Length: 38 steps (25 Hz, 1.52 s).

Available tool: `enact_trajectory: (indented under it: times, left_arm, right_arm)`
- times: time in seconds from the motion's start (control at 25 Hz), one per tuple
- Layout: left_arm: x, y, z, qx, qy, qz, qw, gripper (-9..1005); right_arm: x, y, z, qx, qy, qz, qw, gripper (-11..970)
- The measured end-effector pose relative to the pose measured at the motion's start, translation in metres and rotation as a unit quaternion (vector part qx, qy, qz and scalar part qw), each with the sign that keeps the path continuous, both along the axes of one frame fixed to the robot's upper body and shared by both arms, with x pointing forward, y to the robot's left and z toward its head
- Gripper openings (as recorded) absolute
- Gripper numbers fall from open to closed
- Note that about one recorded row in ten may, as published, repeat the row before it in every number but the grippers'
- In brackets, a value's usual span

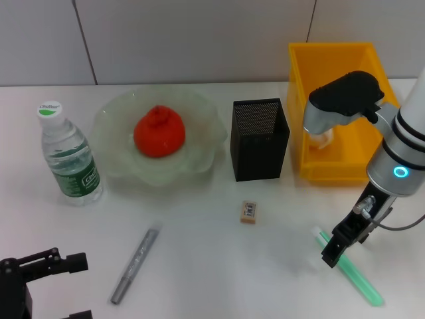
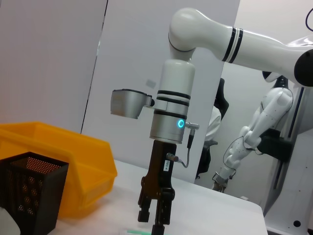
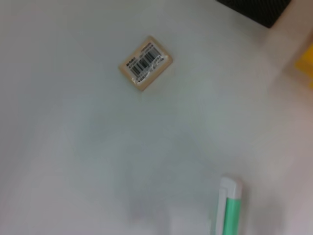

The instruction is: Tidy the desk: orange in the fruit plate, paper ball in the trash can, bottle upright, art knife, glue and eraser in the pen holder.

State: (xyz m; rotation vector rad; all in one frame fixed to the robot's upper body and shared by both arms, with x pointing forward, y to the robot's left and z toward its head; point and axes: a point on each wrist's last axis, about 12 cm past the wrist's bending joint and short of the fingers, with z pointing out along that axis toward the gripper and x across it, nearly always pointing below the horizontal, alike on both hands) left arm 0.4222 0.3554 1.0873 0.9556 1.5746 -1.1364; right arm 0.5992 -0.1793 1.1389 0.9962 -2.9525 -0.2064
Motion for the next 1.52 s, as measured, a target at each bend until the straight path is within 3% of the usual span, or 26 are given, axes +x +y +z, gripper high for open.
enact_trajectory:
  times: [0.36,1.0,1.52]
  left_arm:
    - [0.001,-0.001,-0.001,0.001,0.002,0.004,1.000,811]
    - [0.002,-0.002,-0.001,0.001,0.000,0.004,1.000,811]
    - [0.003,-0.002,-0.002,0.004,-0.003,0.007,1.000,810]
  right_arm:
    - [0.000,0.000,-0.007,-0.001,0.001,-0.002,1.000,797]
    - [0.005,0.001,-0.011,0.004,-0.014,-0.015,1.000,348]
    - [0.007,0.003,-0.011,0.004,-0.021,-0.013,1.000,246]
